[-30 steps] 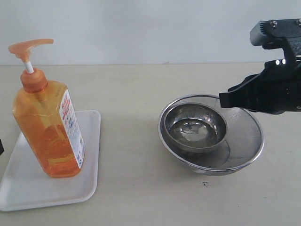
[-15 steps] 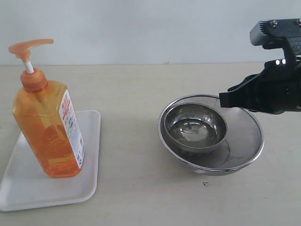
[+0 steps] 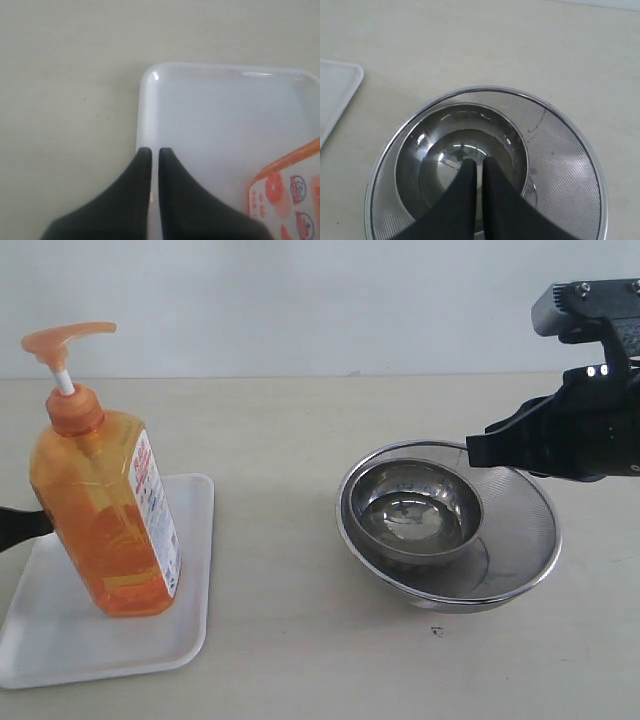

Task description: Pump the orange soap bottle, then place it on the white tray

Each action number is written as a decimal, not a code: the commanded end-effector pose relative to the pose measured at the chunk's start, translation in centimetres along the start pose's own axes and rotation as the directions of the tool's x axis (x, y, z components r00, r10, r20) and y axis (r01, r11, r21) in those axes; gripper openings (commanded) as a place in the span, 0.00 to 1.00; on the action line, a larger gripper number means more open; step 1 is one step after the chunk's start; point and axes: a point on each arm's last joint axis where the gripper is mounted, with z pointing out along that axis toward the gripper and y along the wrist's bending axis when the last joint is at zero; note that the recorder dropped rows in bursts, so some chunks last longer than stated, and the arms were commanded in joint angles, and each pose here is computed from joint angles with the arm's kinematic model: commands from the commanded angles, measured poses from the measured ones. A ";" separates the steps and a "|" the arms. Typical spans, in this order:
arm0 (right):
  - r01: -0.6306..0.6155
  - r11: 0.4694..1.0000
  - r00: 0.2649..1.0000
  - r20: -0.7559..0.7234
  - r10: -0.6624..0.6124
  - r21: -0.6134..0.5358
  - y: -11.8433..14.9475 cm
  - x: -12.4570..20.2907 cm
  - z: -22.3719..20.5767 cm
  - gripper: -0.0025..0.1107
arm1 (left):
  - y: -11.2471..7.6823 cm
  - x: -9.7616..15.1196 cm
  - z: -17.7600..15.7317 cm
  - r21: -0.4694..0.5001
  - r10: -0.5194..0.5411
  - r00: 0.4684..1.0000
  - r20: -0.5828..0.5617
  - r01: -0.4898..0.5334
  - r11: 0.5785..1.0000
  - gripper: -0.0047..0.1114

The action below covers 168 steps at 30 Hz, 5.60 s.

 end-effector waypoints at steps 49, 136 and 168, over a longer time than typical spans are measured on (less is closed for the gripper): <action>0.005 1.000 1.000 0.007 -0.005 0.003 0.0 0.0 -0.2 0.02 | 1.1 1.9 7.1 0.046 0.130 0.982 -0.135 -0.125 0.991 0.08; 0.005 1.000 1.000 0.007 -0.005 0.002 0.0 0.0 -0.2 0.02 | 1.8 4.2 -19.3 0.575 -0.527 0.454 0.718 0.038 0.817 0.08; 0.005 1.000 1.000 0.007 -0.005 0.002 0.0 0.0 -0.2 0.02 | 2.9 8.2 -14.9 0.115 -0.025 0.889 0.457 -0.031 0.993 0.08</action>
